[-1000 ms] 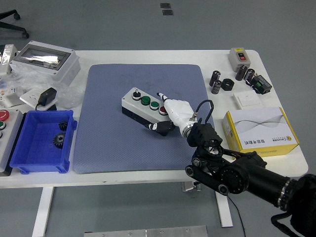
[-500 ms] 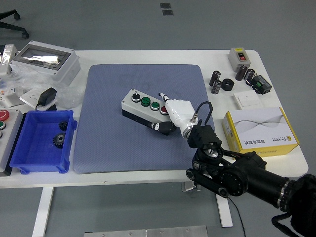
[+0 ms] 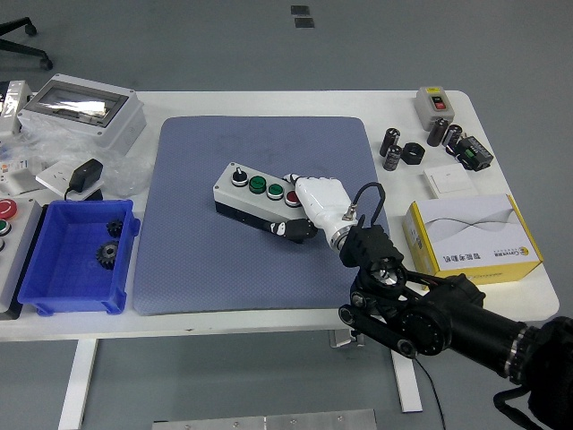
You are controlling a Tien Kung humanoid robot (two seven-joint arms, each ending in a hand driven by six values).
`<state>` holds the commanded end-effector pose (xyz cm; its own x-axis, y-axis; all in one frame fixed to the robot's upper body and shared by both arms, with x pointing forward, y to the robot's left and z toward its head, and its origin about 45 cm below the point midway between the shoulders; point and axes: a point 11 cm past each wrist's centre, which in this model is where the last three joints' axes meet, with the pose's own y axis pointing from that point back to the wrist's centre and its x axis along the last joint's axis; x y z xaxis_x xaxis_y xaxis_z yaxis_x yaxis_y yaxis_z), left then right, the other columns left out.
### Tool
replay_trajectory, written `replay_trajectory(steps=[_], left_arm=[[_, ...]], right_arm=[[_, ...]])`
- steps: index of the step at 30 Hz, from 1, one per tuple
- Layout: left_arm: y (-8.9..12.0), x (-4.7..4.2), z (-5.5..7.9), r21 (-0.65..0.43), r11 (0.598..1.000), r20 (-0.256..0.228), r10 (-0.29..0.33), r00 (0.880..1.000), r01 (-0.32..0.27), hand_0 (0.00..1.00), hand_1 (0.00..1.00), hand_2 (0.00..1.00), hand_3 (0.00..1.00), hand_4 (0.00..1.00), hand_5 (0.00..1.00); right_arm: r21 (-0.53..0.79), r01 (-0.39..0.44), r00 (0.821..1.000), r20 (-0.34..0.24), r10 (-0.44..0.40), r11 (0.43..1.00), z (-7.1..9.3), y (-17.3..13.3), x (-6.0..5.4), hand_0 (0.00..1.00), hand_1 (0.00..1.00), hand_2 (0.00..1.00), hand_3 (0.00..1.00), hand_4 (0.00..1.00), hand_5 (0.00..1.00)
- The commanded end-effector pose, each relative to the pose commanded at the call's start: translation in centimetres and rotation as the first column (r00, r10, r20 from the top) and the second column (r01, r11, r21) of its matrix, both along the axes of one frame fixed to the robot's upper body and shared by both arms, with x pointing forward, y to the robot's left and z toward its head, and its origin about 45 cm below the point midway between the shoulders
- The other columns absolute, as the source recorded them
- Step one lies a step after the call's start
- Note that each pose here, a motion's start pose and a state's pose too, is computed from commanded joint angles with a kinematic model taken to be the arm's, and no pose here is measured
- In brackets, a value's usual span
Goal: Pick up the button,place it on the desk,press the button,press the button
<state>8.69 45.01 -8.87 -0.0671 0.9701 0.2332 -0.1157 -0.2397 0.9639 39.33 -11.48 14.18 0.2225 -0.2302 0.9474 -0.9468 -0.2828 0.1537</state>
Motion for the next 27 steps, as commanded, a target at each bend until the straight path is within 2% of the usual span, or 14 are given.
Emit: replay_trajectory(steps=[3, 4, 9, 10, 13, 15, 19, 22, 25, 27], left_arm=[[0.0, -0.06, 0.0, 0.001, 1.000, -0.001, 0.000, 1.000, 0.000, 0.606, 0.508, 0.493, 0.563, 0.085, 0.002], [0.0, -0.07, 0.0, 0.001, 1.000, 0.000, 0.000, 1.000, 0.000, 0.605, 0.508, 0.492, 0.563, 0.085, 0.002], [-0.1, -0.26, -0.1, 0.002, 1.000, -0.002, 0.001, 1.000, -0.001, 0.605, 0.508, 0.492, 0.563, 0.085, 0.002], [-0.1, -0.28, -0.1, 0.002, 1.000, -0.003, 0.001, 1.000, -0.001, 0.604, 0.506, 0.490, 0.562, 0.077, 0.002], [-0.2, -0.34, -0.2, 0.002, 1.000, -0.003, 0.001, 1.000, -0.001, 0.604, 0.506, 0.490, 0.562, 0.077, 0.002], [-0.3, -0.37, -0.2, 0.001, 1.000, -0.004, 0.003, 1.000, -0.003, 0.604, 0.506, 0.490, 0.562, 0.077, 0.002], [-0.3, -0.23, -0.2, 0.004, 1.000, -0.010, 0.005, 1.000, -0.005, 0.604, 0.505, 0.489, 0.562, 0.074, 0.002], [-0.3, 0.00, -0.1, 0.005, 1.000, -0.006, 0.002, 1.000, -0.002, 0.604, 0.505, 0.489, 0.563, 0.075, 0.002], [-0.2, 0.29, 0.0, 0.008, 1.000, 0.000, -0.002, 1.000, 0.002, 0.604, 0.505, 0.489, 0.563, 0.075, 0.002], [-0.2, 0.36, 0.0, 0.007, 1.000, 0.002, -0.004, 1.000, 0.004, 0.604, 0.505, 0.489, 0.563, 0.075, 0.002]], right_arm=[[0.042, -0.028, 0.999, 0.039, 0.026, 0.999, 0.7, 0.1, 0.1, 0.061, 0.237, 0.280, 0.290, 0.002, 0.002], [0.061, -0.036, 0.998, 0.047, 0.033, 0.997, 1.0, 0.0, 0.1, 0.062, 0.221, 0.244, 0.185, 0.002, 0.002], [0.165, -0.103, 0.994, 0.062, 0.094, 0.981, 2.7, -0.5, 0.3, 0.062, 0.221, 0.244, 0.185, 0.002, 0.002], [0.180, -0.122, 0.992, 0.066, 0.112, 0.976, 3.1, -0.5, 0.3, 0.046, 0.179, 0.204, 0.183, 0.002, 0.002], [0.194, -0.196, 0.980, 0.073, 0.186, 0.961, 4.2, -1.1, 0.0, 0.046, 0.179, 0.204, 0.183, 0.002, 0.002], [0.172, -0.265, 0.964, 0.066, 0.257, 0.949, 4.5, -1.1, -0.7, 0.046, 0.179, 0.204, 0.183, 0.002, 0.002], [0.089, -0.363, 0.932, 0.020, 0.362, 0.928, 4.4, -0.5, -2.1, 0.040, 0.172, 0.197, 0.187, 0.002, 0.002], [0.035, -0.394, 0.918, -0.034, 0.395, 0.918, 3.5, -0.2, -2.6, 0.044, 0.174, 0.200, 0.191, 0.002, 0.002], [-0.021, -0.409, 0.911, -0.074, 0.406, 0.912, 2.2, -0.5, -2.9, 0.044, 0.174, 0.200, 0.191, 0.002, 0.002], [-0.052, -0.397, 0.917, -0.074, 0.393, 0.916, 1.3, -1.0, -2.8, 0.044, 0.174, 0.200, 0.191, 0.002, 0.002]])
